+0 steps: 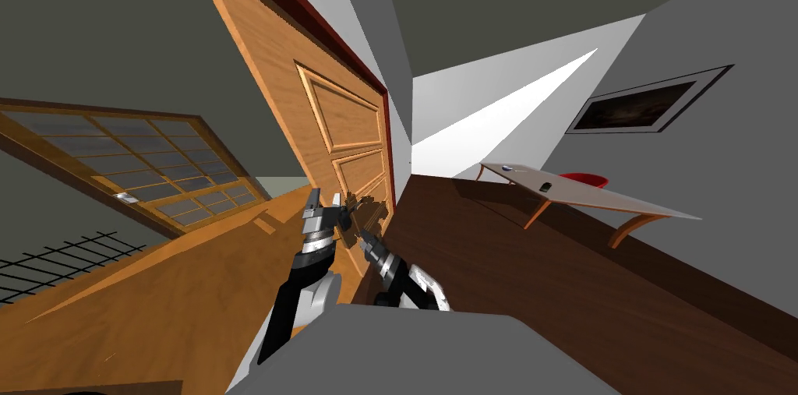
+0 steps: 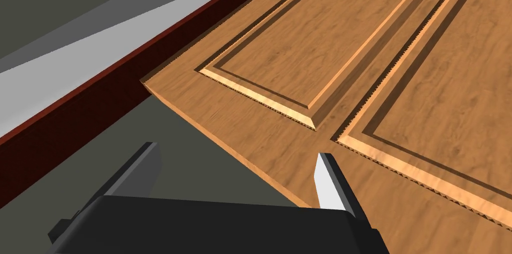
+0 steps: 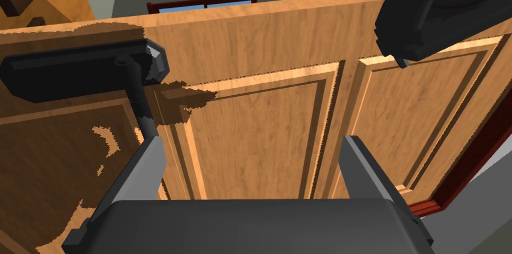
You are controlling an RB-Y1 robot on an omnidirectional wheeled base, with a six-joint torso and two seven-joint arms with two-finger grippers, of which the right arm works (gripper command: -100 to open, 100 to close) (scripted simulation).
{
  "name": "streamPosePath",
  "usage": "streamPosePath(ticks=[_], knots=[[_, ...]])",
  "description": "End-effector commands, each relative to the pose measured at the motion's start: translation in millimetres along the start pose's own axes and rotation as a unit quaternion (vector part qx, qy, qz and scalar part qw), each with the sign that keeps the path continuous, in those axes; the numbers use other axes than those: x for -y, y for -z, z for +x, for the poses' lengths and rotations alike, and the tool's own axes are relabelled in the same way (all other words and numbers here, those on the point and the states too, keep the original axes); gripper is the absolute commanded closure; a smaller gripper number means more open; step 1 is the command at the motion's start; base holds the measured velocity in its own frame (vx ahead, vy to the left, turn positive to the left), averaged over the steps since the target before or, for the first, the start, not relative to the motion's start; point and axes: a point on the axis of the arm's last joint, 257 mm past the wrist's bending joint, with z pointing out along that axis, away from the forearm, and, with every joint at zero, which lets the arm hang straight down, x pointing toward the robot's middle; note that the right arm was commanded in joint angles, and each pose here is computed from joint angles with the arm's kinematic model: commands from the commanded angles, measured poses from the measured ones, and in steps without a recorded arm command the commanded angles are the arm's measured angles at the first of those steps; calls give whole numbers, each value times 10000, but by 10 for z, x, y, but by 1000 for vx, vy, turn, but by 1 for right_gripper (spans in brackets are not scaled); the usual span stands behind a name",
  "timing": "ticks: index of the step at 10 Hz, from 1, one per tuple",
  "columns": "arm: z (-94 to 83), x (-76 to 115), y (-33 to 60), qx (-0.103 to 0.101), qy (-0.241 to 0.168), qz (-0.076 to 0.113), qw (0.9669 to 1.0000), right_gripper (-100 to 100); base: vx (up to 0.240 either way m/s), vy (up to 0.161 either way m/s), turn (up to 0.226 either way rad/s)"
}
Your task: Push the door open
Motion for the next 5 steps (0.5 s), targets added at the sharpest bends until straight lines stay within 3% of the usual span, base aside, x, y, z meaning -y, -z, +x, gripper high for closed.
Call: streamPosePath(ticks=[1, 5], knots=[[125, 132, -7, -167, -17, 158, 9997, -100, 145, -5, -42], [367, 443, 16, -522, -18, 532, 9972, -100, 183, 14, -36]])
